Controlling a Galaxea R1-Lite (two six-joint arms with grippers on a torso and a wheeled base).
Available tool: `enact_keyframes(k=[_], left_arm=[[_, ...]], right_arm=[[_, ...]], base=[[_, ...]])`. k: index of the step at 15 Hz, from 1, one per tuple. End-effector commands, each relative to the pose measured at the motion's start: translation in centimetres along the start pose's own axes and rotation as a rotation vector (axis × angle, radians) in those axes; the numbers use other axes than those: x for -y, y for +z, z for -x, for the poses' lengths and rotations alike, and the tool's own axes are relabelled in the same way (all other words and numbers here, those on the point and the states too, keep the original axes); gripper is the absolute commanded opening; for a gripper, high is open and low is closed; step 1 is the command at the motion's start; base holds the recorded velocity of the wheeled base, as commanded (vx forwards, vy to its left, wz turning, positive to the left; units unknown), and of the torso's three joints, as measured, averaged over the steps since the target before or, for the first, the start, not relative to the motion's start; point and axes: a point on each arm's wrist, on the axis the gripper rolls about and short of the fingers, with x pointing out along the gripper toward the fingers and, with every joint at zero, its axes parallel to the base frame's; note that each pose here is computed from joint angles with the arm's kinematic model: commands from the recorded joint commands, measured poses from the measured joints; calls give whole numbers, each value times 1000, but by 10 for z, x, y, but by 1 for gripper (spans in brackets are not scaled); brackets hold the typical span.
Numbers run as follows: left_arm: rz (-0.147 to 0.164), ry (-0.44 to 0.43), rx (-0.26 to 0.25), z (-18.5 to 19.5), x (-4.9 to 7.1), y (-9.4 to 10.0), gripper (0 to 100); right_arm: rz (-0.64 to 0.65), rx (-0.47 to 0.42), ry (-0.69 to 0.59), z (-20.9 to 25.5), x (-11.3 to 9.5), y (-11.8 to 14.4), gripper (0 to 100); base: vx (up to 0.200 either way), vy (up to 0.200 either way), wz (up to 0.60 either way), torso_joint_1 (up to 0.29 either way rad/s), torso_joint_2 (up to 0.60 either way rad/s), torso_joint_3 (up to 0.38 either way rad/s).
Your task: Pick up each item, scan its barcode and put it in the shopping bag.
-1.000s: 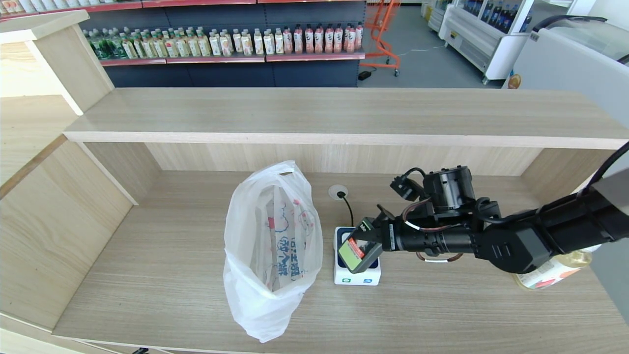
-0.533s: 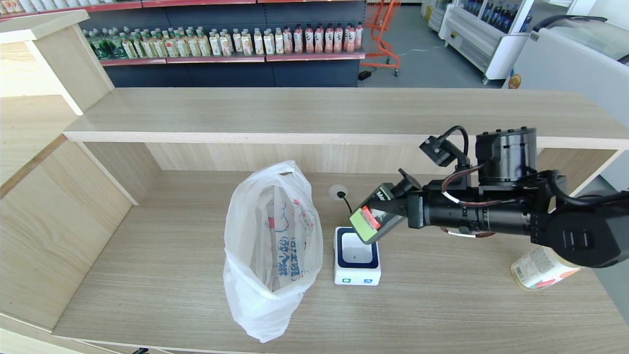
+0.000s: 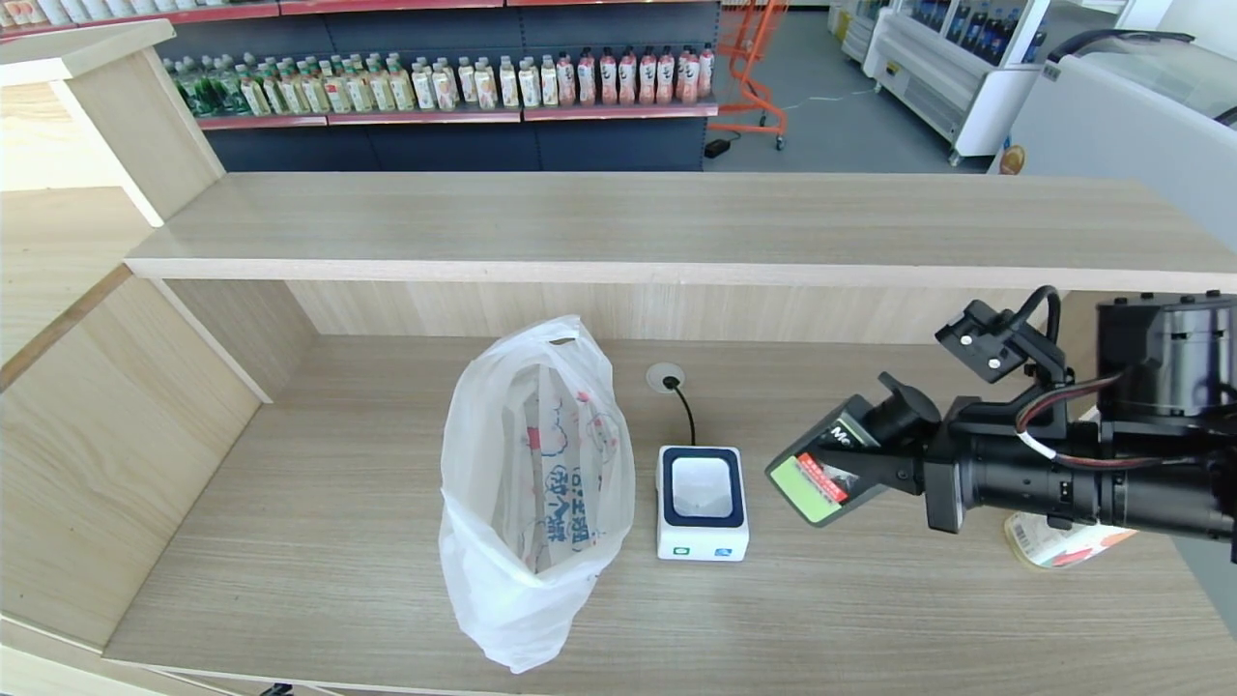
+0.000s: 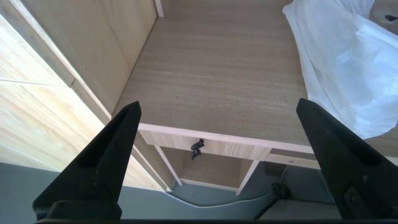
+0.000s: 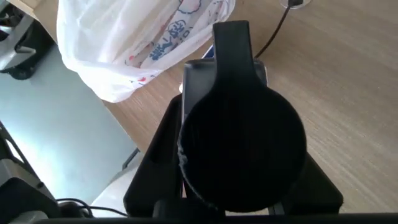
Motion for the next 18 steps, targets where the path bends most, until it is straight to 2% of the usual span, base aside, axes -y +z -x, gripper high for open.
enact_keyframes(k=[1, 9, 14, 17, 18], left_arm=[[0, 1, 0, 0, 0, 0, 100], [-5, 1, 0, 0, 0, 0, 100], [-5, 1, 0, 0, 0, 0, 100], [-3, 1, 0, 0, 0, 0, 100], [-2, 1, -1, 0, 0, 0, 100]], right_arm=[[-38, 29, 24, 7, -6, 5, 0], [-156, -3, 98, -3, -4, -1, 0], [-172, -5, 138, -4, -4, -1, 0], [-247, -20, 153, -15, 0, 0, 0], [-257, -30, 159, -26, 3, 1, 0]], base=[[0, 0, 0, 0, 0, 0], [0, 0, 0, 0, 0, 0], [0, 200, 0, 2, 4, 0], [0, 200, 0, -4, -2, 2], [0, 0, 0, 0, 0, 0]])
